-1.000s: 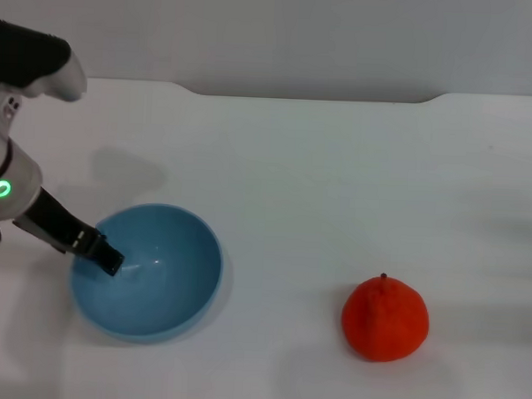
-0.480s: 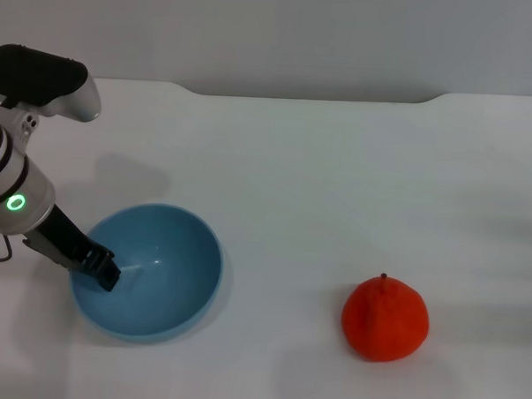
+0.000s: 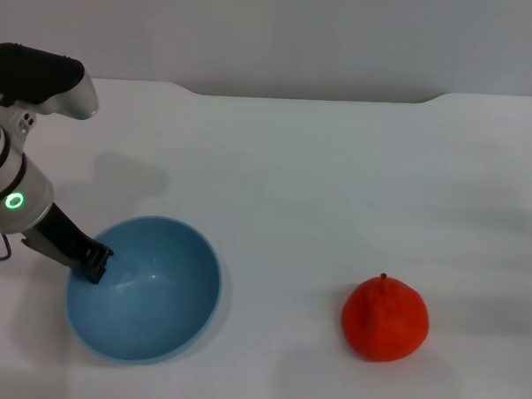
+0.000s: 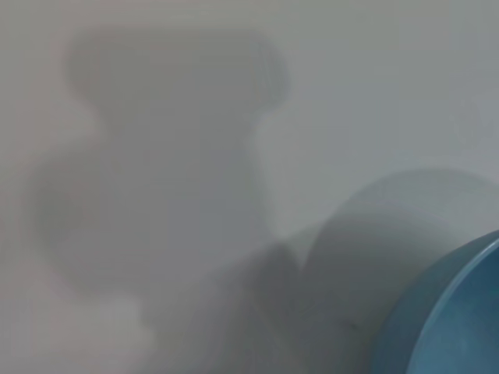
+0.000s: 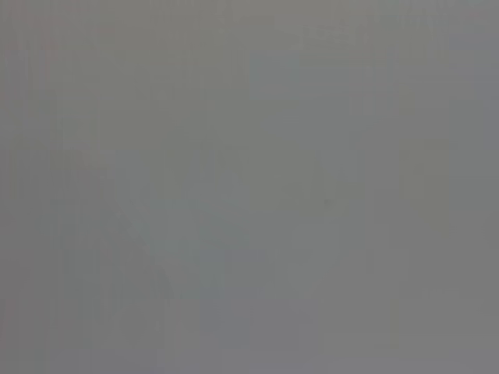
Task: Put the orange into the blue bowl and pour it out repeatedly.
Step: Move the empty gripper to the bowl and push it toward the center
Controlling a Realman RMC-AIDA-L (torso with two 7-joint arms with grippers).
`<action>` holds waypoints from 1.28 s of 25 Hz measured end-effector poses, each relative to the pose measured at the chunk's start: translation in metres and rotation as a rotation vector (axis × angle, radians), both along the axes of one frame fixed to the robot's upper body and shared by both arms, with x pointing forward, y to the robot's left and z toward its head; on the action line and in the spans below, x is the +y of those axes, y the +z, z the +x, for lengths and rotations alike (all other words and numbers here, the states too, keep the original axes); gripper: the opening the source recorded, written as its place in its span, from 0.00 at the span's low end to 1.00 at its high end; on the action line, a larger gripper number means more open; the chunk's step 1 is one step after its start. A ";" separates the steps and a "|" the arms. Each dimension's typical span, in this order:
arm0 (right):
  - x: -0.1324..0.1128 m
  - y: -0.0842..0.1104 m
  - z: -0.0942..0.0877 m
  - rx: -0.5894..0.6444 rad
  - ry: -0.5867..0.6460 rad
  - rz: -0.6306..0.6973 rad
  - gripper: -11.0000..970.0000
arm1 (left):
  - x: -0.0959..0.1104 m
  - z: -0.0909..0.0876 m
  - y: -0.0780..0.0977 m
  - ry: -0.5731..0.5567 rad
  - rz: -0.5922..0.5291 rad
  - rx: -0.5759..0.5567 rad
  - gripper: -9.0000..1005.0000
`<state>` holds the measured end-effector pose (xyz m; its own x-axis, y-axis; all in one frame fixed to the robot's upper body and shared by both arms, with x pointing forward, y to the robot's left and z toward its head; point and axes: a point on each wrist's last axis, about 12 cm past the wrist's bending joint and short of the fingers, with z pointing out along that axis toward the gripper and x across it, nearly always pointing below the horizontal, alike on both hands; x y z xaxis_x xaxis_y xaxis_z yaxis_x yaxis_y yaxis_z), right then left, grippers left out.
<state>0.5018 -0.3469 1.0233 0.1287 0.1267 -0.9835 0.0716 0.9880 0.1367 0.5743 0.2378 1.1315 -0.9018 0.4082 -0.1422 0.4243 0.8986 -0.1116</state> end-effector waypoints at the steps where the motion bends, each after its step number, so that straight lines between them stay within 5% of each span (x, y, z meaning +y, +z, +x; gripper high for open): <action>1: 0.002 0.001 0.002 -0.005 0.004 0.007 0.60 | 0.000 0.000 0.000 0.002 -0.001 0.000 0.09; 8: 0.008 0.008 0.034 0.038 0.104 0.264 0.60 | 0.000 0.000 0.000 0.004 -0.004 -0.002 0.03; 15: -0.004 0.045 0.093 0.516 0.515 0.501 0.60 | -0.005 0.000 0.001 -0.006 -0.024 -0.004 0.01; 20: -0.004 0.105 0.105 0.844 0.733 0.383 0.60 | -0.006 0.001 0.002 -0.007 -0.025 -0.011 0.01; 25: 0.013 0.142 0.099 1.031 0.846 0.200 0.60 | -0.006 0.003 0.003 -0.006 -0.027 -0.032 0.01; 32: 0.060 0.161 0.090 1.234 1.016 0.011 0.60 | -0.008 0.005 0.005 -0.010 -0.029 -0.045 0.01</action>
